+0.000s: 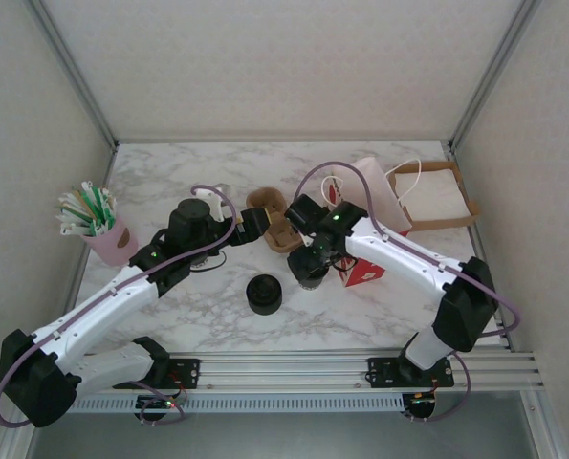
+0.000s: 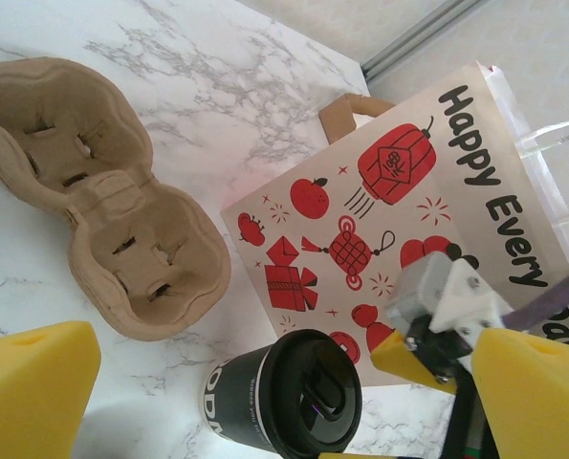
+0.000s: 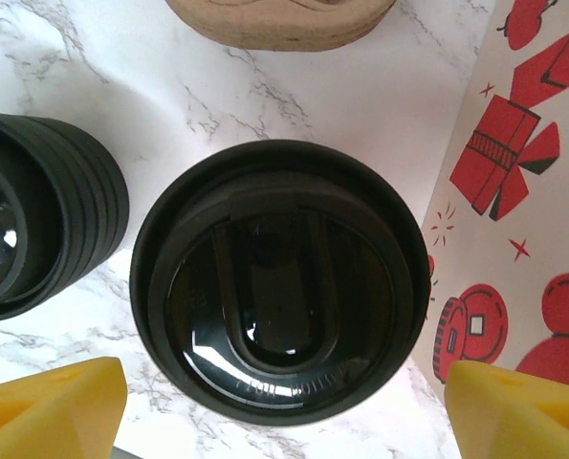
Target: Pack the takeout coffee
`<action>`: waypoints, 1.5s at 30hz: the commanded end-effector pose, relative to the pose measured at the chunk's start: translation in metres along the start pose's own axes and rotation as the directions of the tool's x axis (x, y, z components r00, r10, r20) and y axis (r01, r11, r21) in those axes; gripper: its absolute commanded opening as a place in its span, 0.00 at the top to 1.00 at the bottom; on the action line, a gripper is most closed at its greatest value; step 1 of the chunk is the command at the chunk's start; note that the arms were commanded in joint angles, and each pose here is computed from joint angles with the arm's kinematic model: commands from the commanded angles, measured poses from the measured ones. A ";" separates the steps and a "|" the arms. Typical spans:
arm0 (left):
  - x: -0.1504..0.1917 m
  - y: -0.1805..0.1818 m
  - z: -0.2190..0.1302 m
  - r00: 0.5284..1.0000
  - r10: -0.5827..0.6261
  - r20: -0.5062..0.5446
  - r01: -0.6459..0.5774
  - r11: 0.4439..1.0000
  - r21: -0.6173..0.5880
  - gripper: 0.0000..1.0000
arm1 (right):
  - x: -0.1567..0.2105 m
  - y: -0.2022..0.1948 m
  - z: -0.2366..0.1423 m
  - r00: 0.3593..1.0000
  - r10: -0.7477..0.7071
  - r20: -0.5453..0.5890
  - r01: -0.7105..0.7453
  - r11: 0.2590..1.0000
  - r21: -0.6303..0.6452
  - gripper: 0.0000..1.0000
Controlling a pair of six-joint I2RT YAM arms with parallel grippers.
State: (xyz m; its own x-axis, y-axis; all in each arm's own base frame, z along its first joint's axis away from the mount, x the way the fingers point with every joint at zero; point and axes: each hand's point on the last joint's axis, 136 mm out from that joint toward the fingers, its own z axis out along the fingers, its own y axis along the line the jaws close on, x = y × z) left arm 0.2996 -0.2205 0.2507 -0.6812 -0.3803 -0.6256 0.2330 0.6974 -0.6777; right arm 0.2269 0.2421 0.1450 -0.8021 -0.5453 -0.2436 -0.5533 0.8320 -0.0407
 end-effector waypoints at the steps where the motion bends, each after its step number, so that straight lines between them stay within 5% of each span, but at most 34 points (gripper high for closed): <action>1: -0.002 -0.003 0.001 1.000 -0.007 0.006 0.007 1.000 0.029 0.00 | -0.007 0.001 0.000 0.999 -0.039 -0.011 0.039 0.999 0.003 0.14; 15: -0.003 -0.004 0.003 1.000 -0.008 -0.001 0.008 1.000 0.027 0.00 | -0.011 0.000 0.012 0.997 -0.033 -0.065 0.032 0.999 -0.015 0.21; 45: 0.000 -0.002 0.009 1.000 0.014 -0.021 -0.014 1.000 0.016 0.00 | -0.022 -0.001 0.020 0.996 -0.037 -0.083 0.036 0.999 -0.013 0.19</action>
State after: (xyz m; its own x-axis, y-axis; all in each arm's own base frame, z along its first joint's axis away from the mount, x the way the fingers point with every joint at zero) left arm 0.3020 -0.2250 0.2379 -0.7065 -0.3594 -0.6097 0.2215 0.7059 -0.6728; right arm 0.2488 0.2556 0.1281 -0.8026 -0.5695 -0.1773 -0.5731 0.8187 -0.0357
